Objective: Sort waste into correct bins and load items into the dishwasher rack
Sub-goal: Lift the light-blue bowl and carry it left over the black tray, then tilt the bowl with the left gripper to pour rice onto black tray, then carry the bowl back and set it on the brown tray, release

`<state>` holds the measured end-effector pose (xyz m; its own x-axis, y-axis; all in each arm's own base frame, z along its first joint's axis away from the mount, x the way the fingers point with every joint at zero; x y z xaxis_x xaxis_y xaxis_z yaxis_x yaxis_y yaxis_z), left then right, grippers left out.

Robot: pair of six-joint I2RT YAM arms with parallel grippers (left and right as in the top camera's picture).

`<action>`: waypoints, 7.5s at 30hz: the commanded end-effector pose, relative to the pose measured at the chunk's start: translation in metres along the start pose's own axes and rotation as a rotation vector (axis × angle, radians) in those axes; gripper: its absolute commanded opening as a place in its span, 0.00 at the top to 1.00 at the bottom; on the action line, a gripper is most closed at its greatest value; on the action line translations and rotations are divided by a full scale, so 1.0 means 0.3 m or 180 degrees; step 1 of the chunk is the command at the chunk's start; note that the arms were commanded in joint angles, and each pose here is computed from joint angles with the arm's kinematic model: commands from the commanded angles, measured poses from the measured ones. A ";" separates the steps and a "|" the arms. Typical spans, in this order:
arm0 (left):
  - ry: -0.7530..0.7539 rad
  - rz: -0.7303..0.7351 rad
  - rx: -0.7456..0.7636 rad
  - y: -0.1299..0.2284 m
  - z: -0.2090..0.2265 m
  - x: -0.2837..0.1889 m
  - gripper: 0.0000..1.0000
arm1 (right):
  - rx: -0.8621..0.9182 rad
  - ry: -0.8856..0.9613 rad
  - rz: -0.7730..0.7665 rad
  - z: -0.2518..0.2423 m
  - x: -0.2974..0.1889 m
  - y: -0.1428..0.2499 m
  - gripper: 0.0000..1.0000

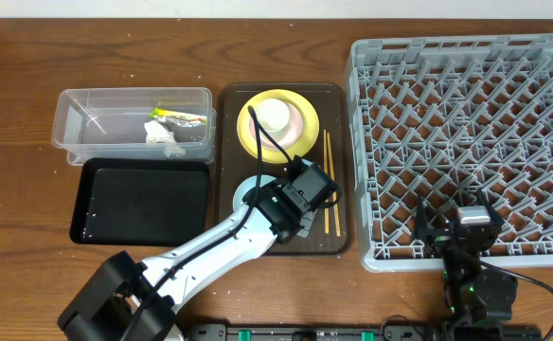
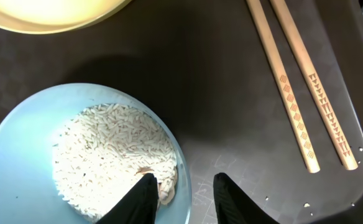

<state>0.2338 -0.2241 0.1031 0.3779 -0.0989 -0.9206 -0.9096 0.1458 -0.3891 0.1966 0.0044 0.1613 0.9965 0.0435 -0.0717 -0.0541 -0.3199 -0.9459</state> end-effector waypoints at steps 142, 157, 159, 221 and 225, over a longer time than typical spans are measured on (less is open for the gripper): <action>0.3755 -0.0921 -0.3648 -0.006 0.988 -0.358 0.94 | -0.0011 -0.0001 0.0000 0.000 -0.001 0.002 0.01; 0.2704 -0.0390 -0.3071 -0.069 0.799 -0.447 0.94 | -0.0011 -0.0001 0.0000 0.000 -0.001 0.002 0.01; 0.2452 -0.0404 -0.3003 -0.083 0.769 -0.455 0.94 | -0.0011 -0.0002 0.0001 0.001 -0.001 0.002 0.01; 0.0943 -0.0345 -0.1673 -0.232 0.340 -0.189 0.85 | -0.0011 -0.0001 0.0000 0.000 -0.001 0.002 0.01; 0.0841 -0.0708 -0.1940 -0.247 0.482 -0.296 0.84 | -0.0011 -0.0001 0.0000 0.000 -0.001 0.002 0.01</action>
<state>0.2893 -0.1072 0.1830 0.5000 -0.3468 -0.7936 -0.8358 -0.4331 -0.3373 0.1966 0.0044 0.1613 0.9965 0.0435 -0.0717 -0.0541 -0.3199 -0.9459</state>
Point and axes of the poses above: each gripper's point midway between its finger pads, its own x axis out along the fingers, its own z axis along the line the jaws close on, y = z × x, the point moved 5 cm from there along -x, back along the fingers, and after that the axes turned 12 degrees about -x, right-handed, at the moved point
